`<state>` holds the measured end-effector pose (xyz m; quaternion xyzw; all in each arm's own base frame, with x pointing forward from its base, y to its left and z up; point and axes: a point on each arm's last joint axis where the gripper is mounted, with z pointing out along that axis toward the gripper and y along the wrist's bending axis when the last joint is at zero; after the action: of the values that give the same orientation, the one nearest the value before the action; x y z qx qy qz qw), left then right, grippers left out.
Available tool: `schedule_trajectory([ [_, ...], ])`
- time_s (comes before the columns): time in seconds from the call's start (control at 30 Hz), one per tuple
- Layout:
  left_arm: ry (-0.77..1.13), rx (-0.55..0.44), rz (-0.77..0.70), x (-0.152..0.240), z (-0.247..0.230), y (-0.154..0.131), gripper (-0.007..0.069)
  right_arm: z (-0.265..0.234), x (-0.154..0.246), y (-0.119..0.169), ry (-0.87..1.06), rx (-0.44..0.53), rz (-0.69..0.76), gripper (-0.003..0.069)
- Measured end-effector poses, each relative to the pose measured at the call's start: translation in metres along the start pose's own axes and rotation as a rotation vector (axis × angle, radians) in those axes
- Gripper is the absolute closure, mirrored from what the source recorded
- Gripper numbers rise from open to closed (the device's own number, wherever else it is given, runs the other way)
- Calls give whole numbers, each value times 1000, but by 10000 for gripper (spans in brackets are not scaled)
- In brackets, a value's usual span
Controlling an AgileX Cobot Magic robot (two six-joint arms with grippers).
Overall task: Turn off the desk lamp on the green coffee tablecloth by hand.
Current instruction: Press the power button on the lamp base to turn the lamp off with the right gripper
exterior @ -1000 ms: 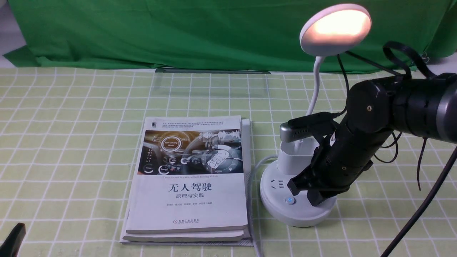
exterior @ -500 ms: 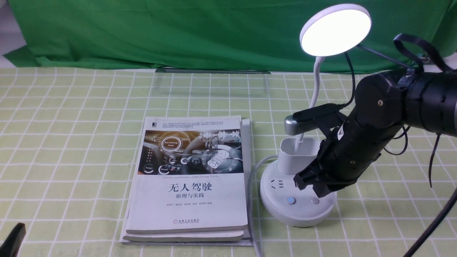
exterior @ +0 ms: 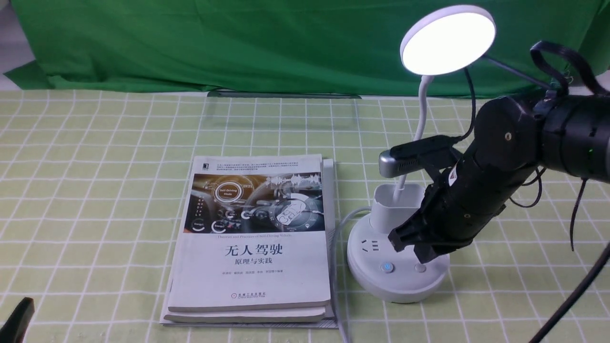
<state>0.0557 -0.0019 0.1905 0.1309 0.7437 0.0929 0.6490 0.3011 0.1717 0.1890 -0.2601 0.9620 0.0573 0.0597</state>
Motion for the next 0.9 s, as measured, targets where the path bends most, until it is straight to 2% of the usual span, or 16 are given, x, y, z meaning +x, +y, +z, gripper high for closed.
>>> schedule_trajectory([
  [0.27, 0, 0, 0, 0, 0, 0, 382, 13, -4, -1, 45, -4, 3, 612],
  [0.67, 0, 0, 0, 0, 0, 0, 382, -30, 5, 2, -54, 13, -12, 612],
  [0.9, 0, 0, 0, 0, 0, 0, 382, -26, 4, 1, -50, 13, -10, 612],
])
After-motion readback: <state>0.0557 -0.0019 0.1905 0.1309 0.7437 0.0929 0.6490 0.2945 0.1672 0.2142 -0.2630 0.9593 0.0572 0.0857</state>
